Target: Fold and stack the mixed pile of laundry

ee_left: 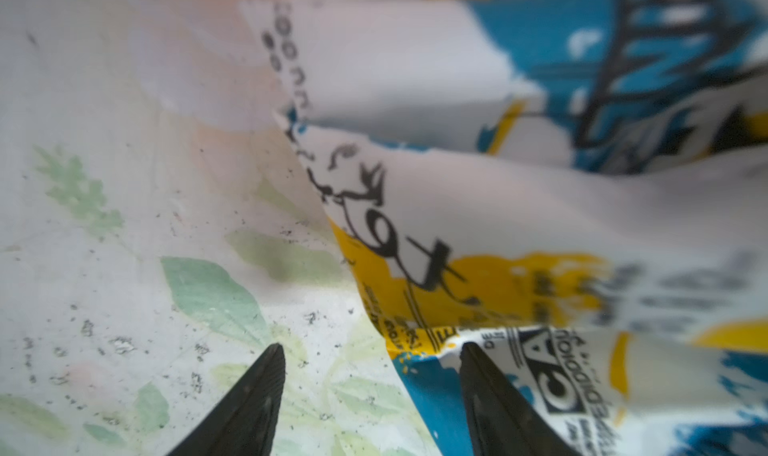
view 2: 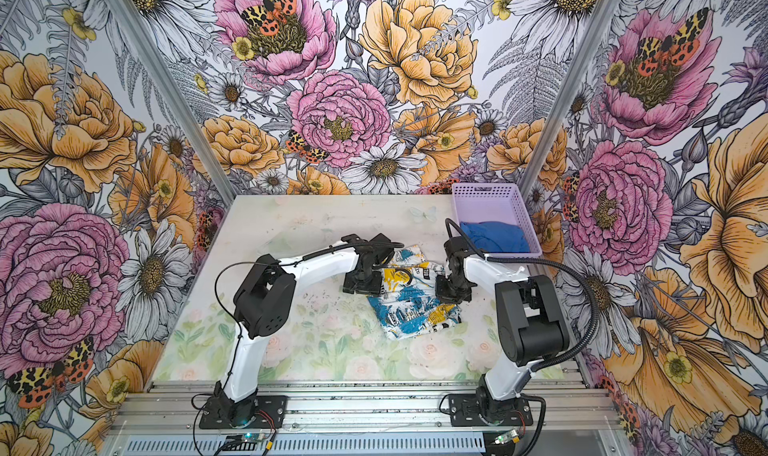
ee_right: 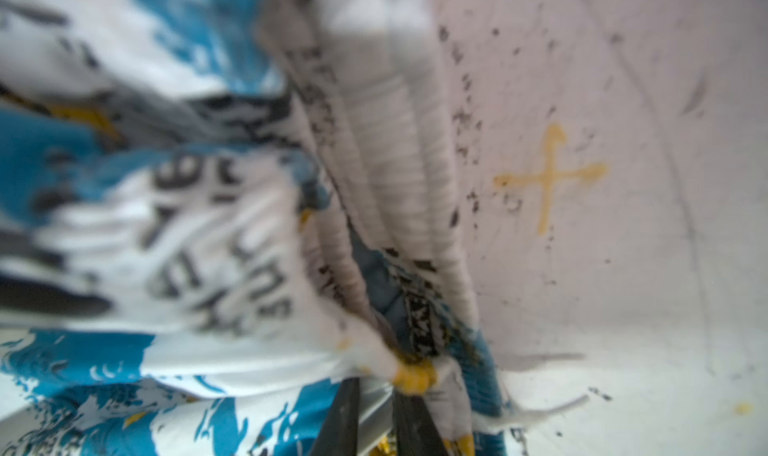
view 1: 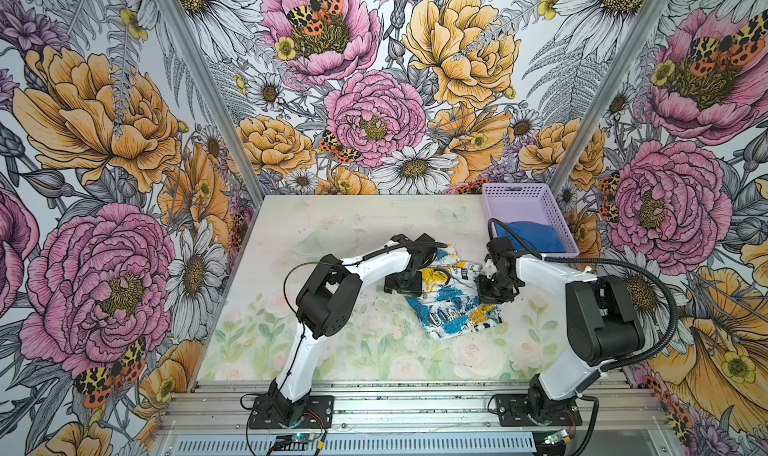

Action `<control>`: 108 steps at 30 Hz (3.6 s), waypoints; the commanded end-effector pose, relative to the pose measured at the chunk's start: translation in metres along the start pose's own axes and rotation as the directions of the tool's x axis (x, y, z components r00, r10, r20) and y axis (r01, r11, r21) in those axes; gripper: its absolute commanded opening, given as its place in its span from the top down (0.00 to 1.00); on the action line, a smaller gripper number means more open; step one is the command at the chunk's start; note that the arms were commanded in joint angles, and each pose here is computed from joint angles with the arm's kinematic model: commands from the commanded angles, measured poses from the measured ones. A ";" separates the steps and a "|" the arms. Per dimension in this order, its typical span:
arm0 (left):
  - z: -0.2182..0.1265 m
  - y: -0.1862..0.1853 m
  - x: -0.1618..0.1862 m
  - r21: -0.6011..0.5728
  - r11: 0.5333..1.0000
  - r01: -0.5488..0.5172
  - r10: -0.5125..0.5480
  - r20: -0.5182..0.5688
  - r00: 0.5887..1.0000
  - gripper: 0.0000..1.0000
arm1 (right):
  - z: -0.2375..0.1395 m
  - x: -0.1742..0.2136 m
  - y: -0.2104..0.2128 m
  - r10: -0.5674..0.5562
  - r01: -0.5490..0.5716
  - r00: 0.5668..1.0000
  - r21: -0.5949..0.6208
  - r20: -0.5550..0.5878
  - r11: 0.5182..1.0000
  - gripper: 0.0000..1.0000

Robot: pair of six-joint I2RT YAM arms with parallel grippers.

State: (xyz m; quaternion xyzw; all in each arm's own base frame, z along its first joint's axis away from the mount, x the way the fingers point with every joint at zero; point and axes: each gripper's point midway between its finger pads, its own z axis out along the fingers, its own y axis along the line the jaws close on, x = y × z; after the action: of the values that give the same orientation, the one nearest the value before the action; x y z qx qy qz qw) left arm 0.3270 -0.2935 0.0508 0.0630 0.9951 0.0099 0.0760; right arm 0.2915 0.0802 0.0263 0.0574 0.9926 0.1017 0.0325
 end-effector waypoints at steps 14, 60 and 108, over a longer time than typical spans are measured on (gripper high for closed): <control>-0.047 -0.098 -0.038 0.138 0.940 -0.313 0.286 0.187 0.940 0.35 | -0.001 -0.025 0.001 -0.030 0.029 0.999 0.015 0.044 0.999 0.79; -0.057 0.021 -0.013 0.125 0.973 0.193 -0.215 0.194 0.957 0.32 | -0.048 -0.031 0.106 -0.078 0.100 0.991 -0.213 0.107 0.972 0.51; -0.004 -0.039 0.004 0.106 0.989 0.098 -0.116 0.184 0.976 0.04 | -0.070 -0.021 0.064 -0.020 0.037 0.984 -0.093 0.179 0.995 0.40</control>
State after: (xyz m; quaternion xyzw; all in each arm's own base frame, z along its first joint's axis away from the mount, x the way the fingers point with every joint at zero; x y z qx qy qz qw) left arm 0.3237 -0.3289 0.0690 0.0281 0.9798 -0.0416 0.1938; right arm 0.3221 0.1296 0.1083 0.0510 0.9791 0.1495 0.1280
